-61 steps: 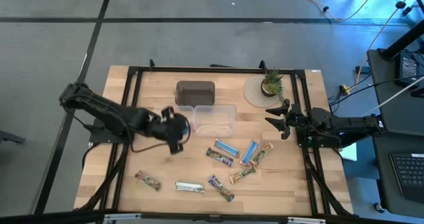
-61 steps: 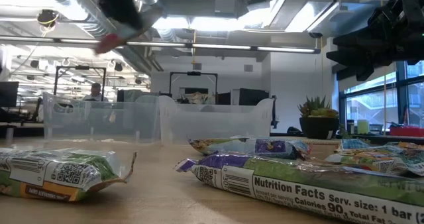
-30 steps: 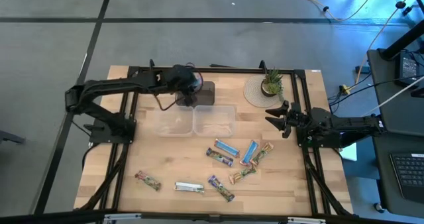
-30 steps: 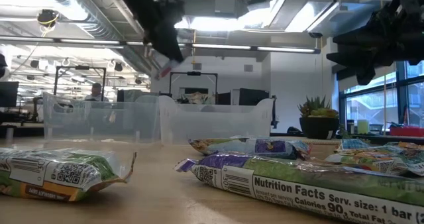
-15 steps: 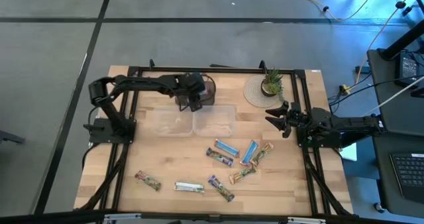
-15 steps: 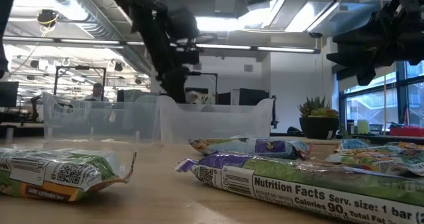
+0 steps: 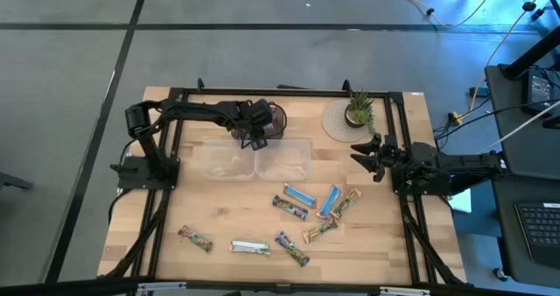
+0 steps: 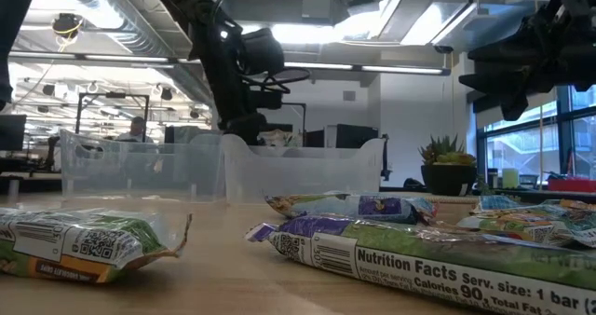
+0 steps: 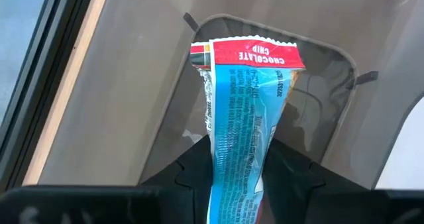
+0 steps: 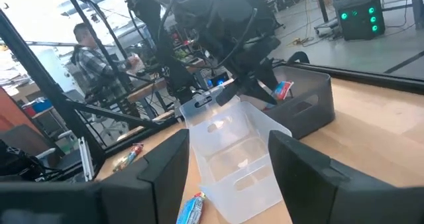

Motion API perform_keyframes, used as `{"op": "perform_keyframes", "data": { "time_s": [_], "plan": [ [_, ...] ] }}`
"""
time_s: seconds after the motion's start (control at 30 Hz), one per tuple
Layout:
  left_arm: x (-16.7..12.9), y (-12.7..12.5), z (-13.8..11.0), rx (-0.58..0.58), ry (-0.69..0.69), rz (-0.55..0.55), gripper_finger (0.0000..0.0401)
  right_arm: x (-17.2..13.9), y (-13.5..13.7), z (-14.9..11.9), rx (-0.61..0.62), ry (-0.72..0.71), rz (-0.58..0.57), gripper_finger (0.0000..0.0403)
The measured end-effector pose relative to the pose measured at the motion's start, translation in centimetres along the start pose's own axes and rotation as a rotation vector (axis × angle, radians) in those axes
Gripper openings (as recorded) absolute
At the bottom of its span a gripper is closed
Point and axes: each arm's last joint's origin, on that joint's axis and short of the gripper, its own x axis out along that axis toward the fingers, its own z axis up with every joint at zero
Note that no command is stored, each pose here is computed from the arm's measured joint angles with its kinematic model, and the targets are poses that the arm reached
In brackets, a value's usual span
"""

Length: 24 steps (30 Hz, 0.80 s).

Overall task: Pick and place Granola Bars by type
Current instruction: Put the red granola bar into the black bin

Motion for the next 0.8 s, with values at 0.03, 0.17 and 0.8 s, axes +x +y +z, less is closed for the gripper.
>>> {"op": "perform_keyframes", "data": {
  "time_s": [0.03,0.17,0.8],
  "plan": [
    [0.0,0.0,0.0,-0.002,-0.002,0.000,0.0111,0.0,0.1,0.1,0.008,-0.011,0.016,0.0210],
    [0.0,0.0,0.0,-0.002,-0.001,0.000,0.0111,0.0,0.5,0.7,0.024,-0.047,0.096,0.0210],
    [0.0,0.0,0.0,-0.029,-0.002,-0.002,0.0112,1.1,5.5,10.8,-0.094,0.419,-0.184,0.0210]
  ]
}}
